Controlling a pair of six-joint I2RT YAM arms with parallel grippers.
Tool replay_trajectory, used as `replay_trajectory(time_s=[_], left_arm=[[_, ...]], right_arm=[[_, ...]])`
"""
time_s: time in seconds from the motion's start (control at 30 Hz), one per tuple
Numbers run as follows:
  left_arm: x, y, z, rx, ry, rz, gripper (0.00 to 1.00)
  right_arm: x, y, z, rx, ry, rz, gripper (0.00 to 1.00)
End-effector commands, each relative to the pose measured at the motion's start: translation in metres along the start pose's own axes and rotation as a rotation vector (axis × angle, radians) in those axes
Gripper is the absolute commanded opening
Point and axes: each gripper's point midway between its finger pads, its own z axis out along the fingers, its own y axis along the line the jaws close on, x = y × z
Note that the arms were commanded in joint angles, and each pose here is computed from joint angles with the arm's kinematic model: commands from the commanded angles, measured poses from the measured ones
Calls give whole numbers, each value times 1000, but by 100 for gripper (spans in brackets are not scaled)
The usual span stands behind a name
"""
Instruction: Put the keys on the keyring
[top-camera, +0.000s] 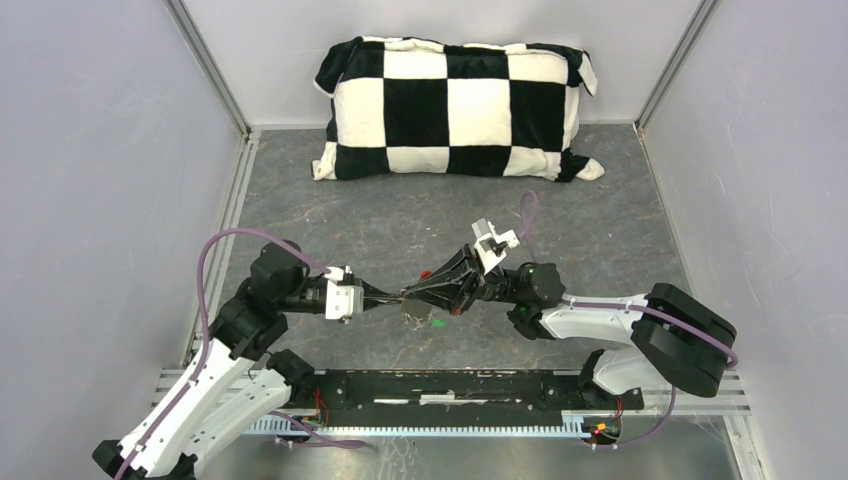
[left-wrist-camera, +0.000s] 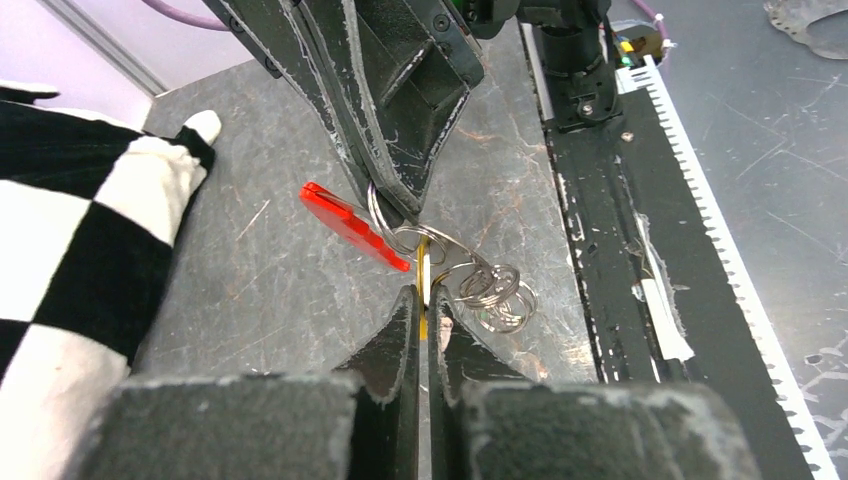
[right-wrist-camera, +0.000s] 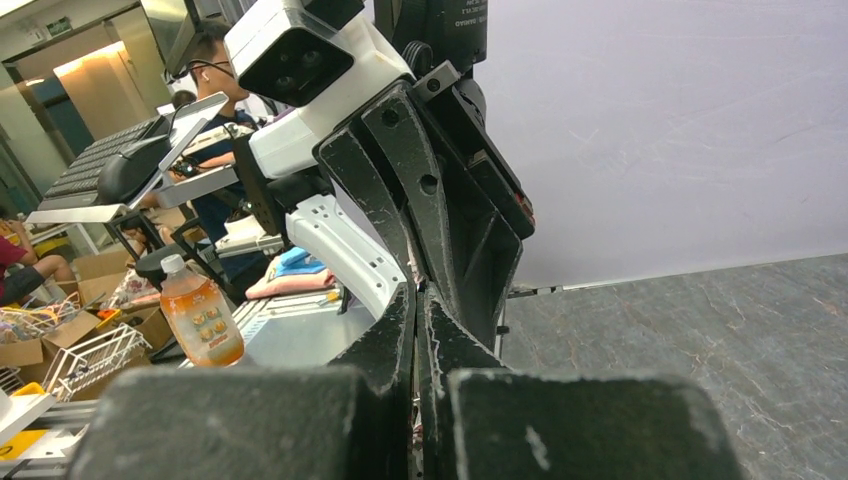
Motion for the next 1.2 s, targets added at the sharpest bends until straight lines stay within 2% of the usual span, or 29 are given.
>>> replay_trajectory(time_s=[0.0, 0.17, 0.5, 0.53, 0.63, 0.83, 0.97, 1.17], left_arm=[[-19, 30, -7, -136, -13, 127, 2], [-30, 37, -10, -187, -56, 153, 2], [-34, 46, -17, -262, -58, 220, 2], [-35, 45, -17, -260, -62, 226, 4], [-33, 28, -11, -155, -74, 193, 25], [-18, -7, -2, 37, -60, 45, 47], [-10, -12, -2, 67, -39, 30, 51], [1, -23, -3, 111, -6, 50, 48]], right_arm=[[-4, 16, 8, -97, 31, -16, 0], [6, 9, 7, -67, 77, -5, 0], [25, 0, 5, -40, 163, 39, 0], [26, -1, 4, -35, 168, 32, 1], [23, -4, 4, -17, 170, 12, 1], [1, 7, 13, -75, 116, 13, 0], [-5, 16, 14, -114, 97, 29, 0], [-8, 20, 14, -135, 73, 52, 1]])
